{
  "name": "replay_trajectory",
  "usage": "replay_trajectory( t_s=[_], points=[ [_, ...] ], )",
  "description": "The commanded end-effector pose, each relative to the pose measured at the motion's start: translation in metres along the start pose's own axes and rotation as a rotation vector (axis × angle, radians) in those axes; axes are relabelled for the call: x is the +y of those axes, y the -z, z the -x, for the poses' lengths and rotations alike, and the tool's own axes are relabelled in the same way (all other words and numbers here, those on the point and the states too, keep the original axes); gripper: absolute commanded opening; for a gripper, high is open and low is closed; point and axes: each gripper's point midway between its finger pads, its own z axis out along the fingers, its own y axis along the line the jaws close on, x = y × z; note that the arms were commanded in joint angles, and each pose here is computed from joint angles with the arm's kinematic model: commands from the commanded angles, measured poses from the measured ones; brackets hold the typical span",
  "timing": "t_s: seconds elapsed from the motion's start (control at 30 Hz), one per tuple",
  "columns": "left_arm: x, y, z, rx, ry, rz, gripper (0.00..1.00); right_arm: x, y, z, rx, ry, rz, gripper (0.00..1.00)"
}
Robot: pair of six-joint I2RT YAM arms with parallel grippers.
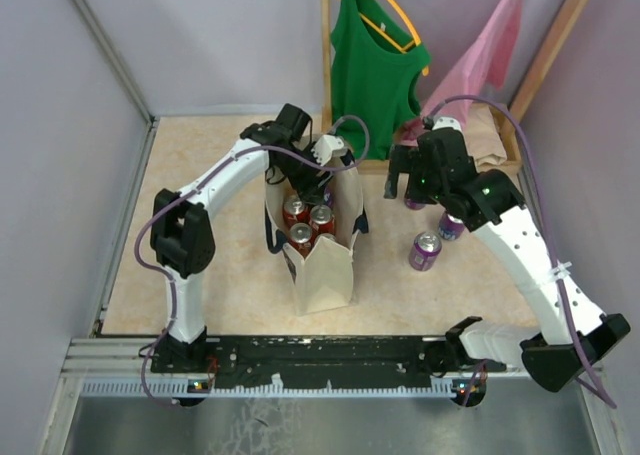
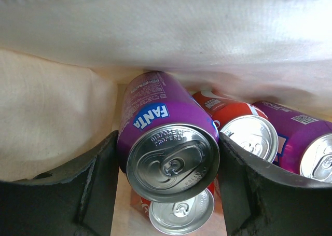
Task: Place the beverage into the canvas bag
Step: Place the drink in the canvas bag.
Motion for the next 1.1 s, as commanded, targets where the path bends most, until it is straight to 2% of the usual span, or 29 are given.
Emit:
replay_trajectory(
  t_s=[0.0,0.13,0.33,0.63,0.93,1.07],
  points=[
    [0.006,0.001,0.03,-0.087,-0.039,0.021,0.2,-0.004,0.012,0.01,-0.06,-0.036,0.0,0.99],
    [0.003,0.002,0.039,-0.109,-0.046,0.008,0.49,-0.005,0.013,0.011,-0.066,-0.041,-0.001,0.99],
    [-0.005,0.014,0.054,-0.16,-0.059,-0.011,0.76,-0.006,0.012,0.006,-0.058,-0.043,-0.001,0.99],
    [-0.018,0.019,0.045,-0.151,-0.045,-0.04,0.87,-0.005,0.01,0.004,-0.052,-0.041,0.006,0.99],
    [-0.013,0.041,0.061,-0.2,-0.044,0.035,0.88,-0.005,0.01,0.003,-0.049,-0.039,0.006,0.99],
    [-0.003,0.066,0.084,-0.279,-0.061,0.128,0.87,-0.005,0.01,0.004,-0.053,-0.037,0.005,0.99]
  ],
)
